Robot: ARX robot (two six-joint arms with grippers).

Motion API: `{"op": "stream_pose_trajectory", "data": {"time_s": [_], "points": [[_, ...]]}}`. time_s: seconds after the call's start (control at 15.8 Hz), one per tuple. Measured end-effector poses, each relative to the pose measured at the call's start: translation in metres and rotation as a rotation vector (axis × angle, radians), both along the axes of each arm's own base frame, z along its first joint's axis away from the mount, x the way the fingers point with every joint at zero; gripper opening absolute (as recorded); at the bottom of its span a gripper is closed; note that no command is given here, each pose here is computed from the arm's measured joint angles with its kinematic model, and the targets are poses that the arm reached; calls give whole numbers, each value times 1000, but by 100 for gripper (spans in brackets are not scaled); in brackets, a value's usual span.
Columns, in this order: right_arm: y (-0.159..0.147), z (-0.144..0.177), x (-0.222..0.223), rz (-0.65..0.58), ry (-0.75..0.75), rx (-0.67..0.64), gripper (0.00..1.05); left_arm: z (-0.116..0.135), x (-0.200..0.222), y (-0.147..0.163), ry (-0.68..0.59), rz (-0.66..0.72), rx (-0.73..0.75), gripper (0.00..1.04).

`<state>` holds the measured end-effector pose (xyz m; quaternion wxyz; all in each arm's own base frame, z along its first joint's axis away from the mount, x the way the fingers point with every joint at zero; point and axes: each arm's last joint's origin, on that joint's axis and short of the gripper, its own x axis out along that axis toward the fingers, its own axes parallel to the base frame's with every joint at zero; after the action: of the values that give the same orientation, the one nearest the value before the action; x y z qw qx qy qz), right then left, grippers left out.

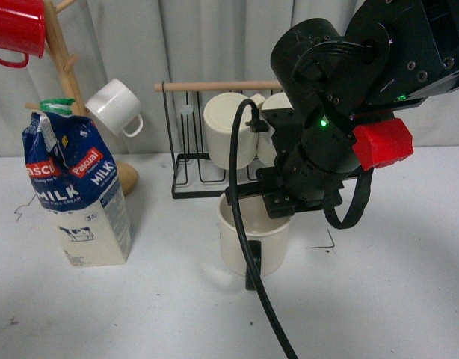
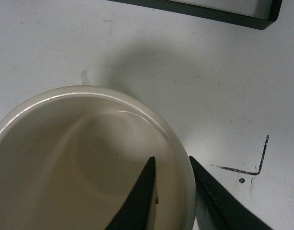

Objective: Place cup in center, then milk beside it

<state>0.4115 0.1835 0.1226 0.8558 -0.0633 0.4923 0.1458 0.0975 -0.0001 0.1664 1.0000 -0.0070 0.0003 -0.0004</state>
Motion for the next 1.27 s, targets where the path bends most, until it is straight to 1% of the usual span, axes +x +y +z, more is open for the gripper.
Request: {"op": "stream_pose_trajectory", "data": {"time_s": [0.25, 0.32, 0.38, 0.51, 0.57, 0.63, 0.7, 0.76, 0.82, 0.89, 0.95, 1.01, 1.08, 1.14, 1.21, 1.27], "points": [[-1, 0, 0, 3, 3, 4, 57, 0, 0, 0, 0, 0, 0, 98], [-3, 3, 0, 8, 6, 21, 68, 0, 0, 0, 0, 0, 0, 98], [-5, 8, -1, 13, -1, 56, 79, 0, 0, 0, 0, 0, 0, 98], [-12, 36, -8, 34, -94, 163, 100, 0, 0, 0, 0, 0, 0, 98], [-20, 60, -16, 39, -180, 232, 97, 0, 0, 0, 0, 0, 0, 98], [-29, 85, -27, 50, -282, 298, 98, 0, 0, 0, 0, 0, 0, 98], [-38, 102, -42, -3, -567, 290, 91, 0, 0, 0, 0, 0, 0, 98], [-56, 110, -66, -123, -786, 217, 80, 0, 0, 0, -1, 0, 0, 98], [-87, 112, -104, -248, -930, 162, 67, 0, 0, 0, 0, 0, 0, 98], [-114, 115, -137, -308, -1021, 157, 56, 0, 0, 0, 0, 2, 0, 98], [-131, 118, -162, -348, -1089, 160, 45, 0, 0, 0, 0, 1, 0, 98], [-140, 108, -181, -340, -1095, 161, 33, 0, 0, 0, 0, -1, 0, 98], [-144, 93, -192, -316, -1053, 148, 22, 0, 0, 0, 0, 0, 0, 98], [-150, 75, -202, -301, -996, 129, 7, 0, 0, 0, 0, 0, 0, 98], [-156, 71, -211, -308, -1003, 126, 2, 0, 0, 0, 0, 0, 0, 98], [-158, 73, -215, -310, -1021, 130, 2, 0, 0, 0, 0, 0, 0, 98]]}}
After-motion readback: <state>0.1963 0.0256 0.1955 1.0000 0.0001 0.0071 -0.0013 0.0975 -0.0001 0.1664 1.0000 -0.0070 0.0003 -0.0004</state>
